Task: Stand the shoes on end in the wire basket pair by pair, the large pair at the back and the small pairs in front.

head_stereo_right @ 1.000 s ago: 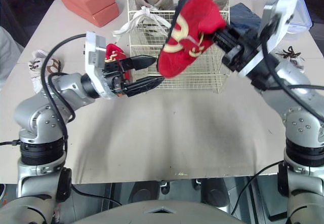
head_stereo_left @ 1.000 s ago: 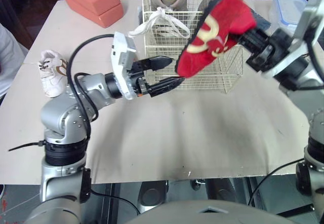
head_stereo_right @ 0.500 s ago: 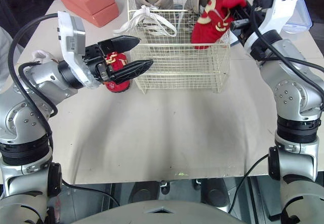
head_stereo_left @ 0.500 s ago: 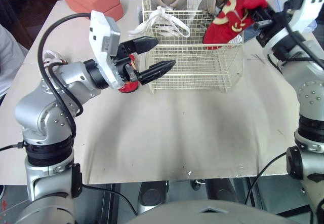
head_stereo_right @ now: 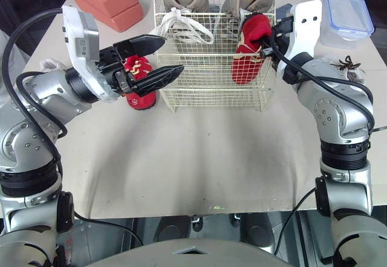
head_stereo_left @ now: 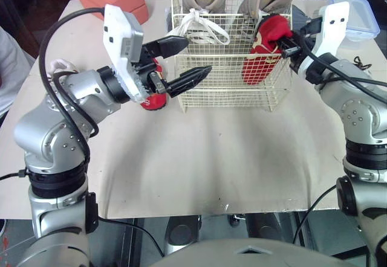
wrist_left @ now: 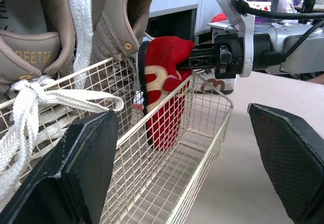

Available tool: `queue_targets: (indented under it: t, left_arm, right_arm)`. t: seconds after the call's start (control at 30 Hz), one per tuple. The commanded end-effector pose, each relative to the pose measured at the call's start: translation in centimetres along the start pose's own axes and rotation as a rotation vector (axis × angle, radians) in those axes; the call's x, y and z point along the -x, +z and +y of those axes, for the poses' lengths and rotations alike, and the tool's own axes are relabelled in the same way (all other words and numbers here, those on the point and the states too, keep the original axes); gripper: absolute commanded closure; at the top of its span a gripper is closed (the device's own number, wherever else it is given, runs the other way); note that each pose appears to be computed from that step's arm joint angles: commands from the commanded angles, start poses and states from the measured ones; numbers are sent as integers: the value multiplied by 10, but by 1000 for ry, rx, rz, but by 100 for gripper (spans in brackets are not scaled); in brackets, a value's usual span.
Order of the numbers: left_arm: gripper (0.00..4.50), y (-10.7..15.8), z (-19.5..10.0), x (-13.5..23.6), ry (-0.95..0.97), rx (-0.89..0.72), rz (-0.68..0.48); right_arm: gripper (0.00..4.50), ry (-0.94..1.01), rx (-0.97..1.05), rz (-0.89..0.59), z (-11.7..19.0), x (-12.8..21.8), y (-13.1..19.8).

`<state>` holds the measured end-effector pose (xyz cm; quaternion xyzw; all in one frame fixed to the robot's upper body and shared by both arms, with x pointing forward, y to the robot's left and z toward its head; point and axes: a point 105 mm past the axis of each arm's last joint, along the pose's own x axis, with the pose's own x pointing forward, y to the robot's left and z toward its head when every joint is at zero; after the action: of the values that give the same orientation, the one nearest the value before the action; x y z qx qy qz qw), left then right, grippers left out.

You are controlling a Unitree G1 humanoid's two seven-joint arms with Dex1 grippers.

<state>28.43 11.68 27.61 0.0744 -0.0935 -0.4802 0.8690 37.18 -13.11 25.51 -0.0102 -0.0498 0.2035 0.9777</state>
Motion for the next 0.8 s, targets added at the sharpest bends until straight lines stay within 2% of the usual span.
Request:
queue_targets:
  t: [0.03, 0.07, 0.2, 0.43, 0.6, 0.67, 0.8]
  left_arm:
    - [0, 14, -2, 4, 0, -64, -26]
    - [0, 13, 0, 5, 6, -65, -21]
    - [0, 8, 9, 14, 47, -69, 3]
    - [0, -6, 23, 26, 90, -66, 49]
    - [0, -8, 31, 31, 110, -66, 52]
    - [0, -12, 40, 38, 147, -67, 67]
    - [0, -23, 77, 58, 322, -34, 82]
  right_arm:
    - [225, -58, 35, -61, -12, 7, 19]
    - [171, -65, 41, -64, -14, 9, 21]
    - [7, -102, 80, -79, -29, 21, 30]
    - [2, -189, 157, -71, -58, 41, 40]
    - [2, -185, 197, -86, -63, 48, 48]
    - [2, -88, 222, -99, -51, 50, 51]
    - [2, 328, 348, -119, 9, 66, 42]
